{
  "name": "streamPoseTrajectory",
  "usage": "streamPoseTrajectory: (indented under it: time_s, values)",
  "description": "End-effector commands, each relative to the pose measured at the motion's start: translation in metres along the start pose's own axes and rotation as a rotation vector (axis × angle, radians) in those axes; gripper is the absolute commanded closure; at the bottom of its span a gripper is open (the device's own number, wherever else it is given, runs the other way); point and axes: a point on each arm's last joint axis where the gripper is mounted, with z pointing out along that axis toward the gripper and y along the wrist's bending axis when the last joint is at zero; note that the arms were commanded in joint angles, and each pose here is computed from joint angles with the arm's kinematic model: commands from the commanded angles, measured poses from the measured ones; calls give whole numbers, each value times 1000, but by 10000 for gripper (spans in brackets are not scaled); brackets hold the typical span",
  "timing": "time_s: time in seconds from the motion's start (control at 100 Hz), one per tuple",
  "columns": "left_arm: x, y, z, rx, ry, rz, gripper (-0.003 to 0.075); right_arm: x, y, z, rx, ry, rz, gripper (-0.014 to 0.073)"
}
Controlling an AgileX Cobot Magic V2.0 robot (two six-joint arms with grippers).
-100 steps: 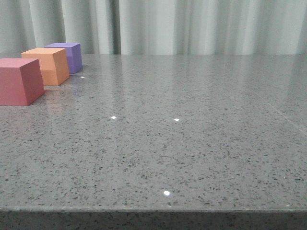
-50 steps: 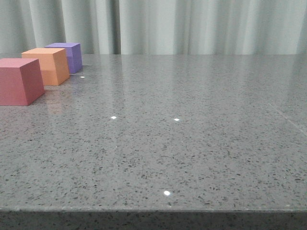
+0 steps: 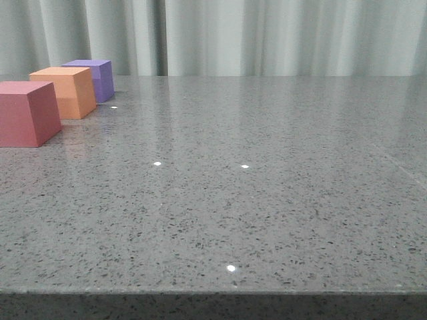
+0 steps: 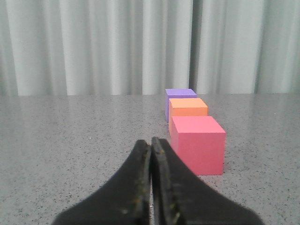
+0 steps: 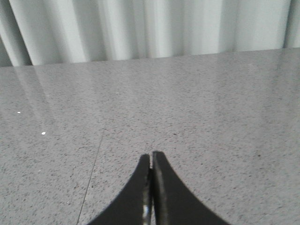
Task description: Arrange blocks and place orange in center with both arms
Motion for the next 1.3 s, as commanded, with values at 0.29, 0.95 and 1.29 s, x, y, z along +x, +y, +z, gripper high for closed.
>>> streamPoseTrajectory:
  time_s: [0.29,0.95,1.29]
  values:
    - [6,-1,-2,9,-62,-1,741,43,-2,-10,-55,-192,-45,664]
    - [6,-1,-2,9,-62,-1,741,62,-4,-8,-61,-298,-42,664]
    - [6,-1,-2,9,-62,-1,741,62,-4,-8,-61,-298,-42,664]
